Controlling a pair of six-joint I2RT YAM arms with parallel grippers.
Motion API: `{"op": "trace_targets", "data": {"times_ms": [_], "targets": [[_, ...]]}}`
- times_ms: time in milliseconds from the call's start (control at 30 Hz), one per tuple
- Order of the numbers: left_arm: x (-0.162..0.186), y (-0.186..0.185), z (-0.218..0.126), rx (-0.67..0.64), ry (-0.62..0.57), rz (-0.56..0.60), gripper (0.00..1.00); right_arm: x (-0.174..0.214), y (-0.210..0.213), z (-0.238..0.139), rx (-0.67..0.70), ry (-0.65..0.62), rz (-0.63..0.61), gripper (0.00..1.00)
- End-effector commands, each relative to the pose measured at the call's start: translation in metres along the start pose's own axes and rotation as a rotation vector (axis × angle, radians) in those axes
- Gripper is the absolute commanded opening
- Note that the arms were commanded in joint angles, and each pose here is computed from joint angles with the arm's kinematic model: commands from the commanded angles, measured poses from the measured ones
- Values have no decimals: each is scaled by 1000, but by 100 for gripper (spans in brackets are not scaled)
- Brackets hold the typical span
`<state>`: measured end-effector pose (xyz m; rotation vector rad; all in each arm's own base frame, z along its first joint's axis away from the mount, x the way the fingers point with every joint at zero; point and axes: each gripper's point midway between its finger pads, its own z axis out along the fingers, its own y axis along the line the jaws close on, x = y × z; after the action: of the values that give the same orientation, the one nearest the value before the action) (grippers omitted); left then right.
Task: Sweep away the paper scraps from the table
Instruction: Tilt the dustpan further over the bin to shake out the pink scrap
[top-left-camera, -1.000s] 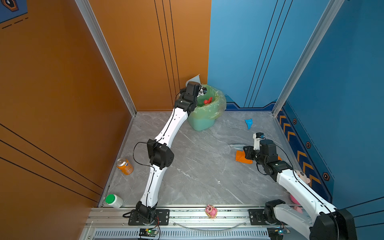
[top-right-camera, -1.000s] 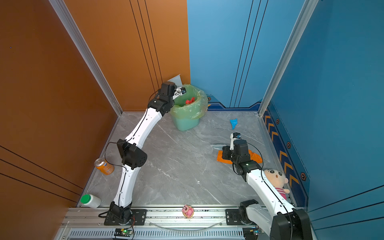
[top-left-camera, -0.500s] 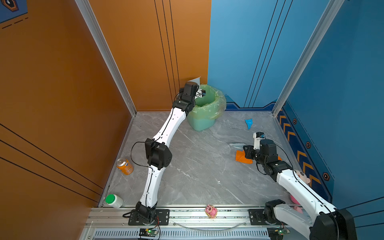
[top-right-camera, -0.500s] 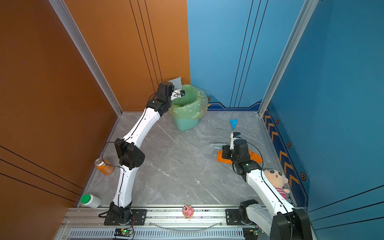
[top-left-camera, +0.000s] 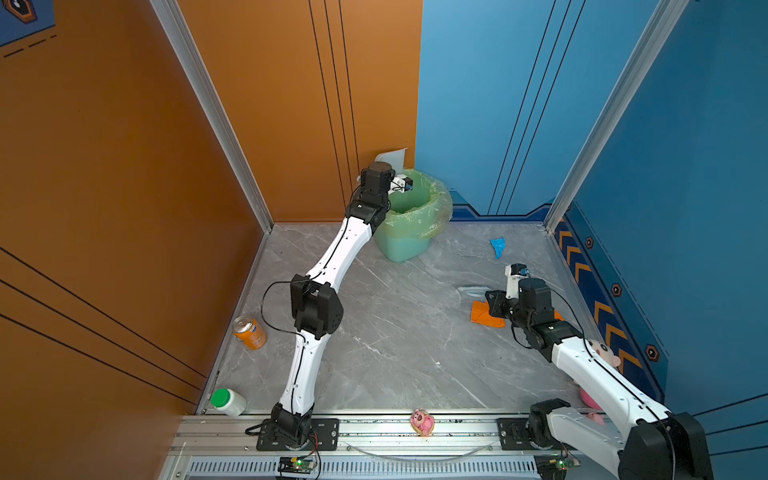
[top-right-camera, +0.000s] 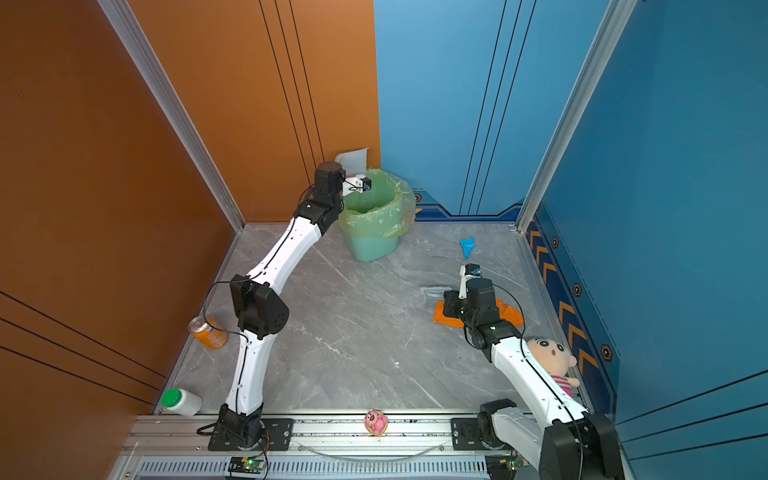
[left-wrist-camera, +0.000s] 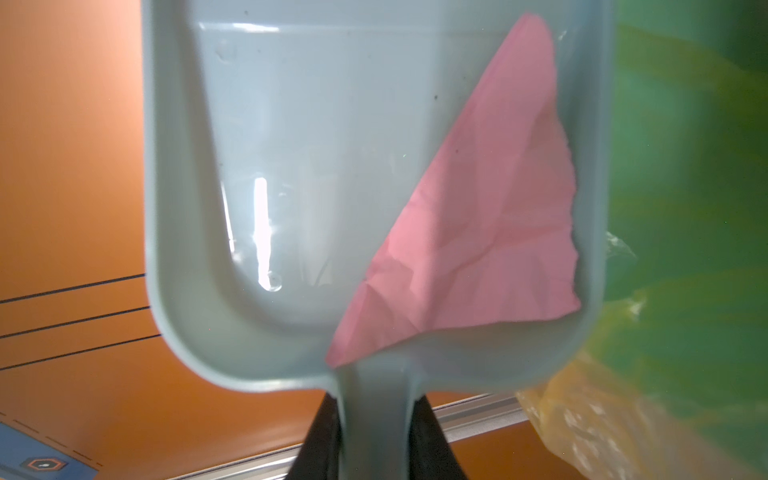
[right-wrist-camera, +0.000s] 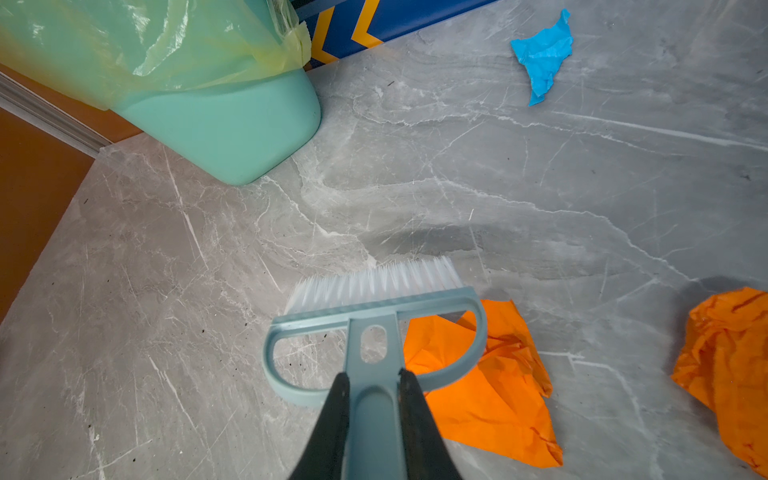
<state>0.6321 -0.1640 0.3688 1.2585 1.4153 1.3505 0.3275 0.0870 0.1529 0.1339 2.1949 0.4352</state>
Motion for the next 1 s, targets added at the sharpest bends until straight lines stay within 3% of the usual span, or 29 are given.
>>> {"op": "trace_targets", "data": {"times_ms": [0,367,833,967], "targets": [[8,39,-12,-87,-34,31,0,1,2,2,-9,-14,12,0],[-4,34,-5,-112,-97,244,0,3,1,-1,-10,-25,21,0],[-4,51,-10,-165,-115,287,0,5,1,0,-15,-23,23,0],[-4,55,-12,-172,-131,249,0,5,0,0,-13,-23,24,0]]}}
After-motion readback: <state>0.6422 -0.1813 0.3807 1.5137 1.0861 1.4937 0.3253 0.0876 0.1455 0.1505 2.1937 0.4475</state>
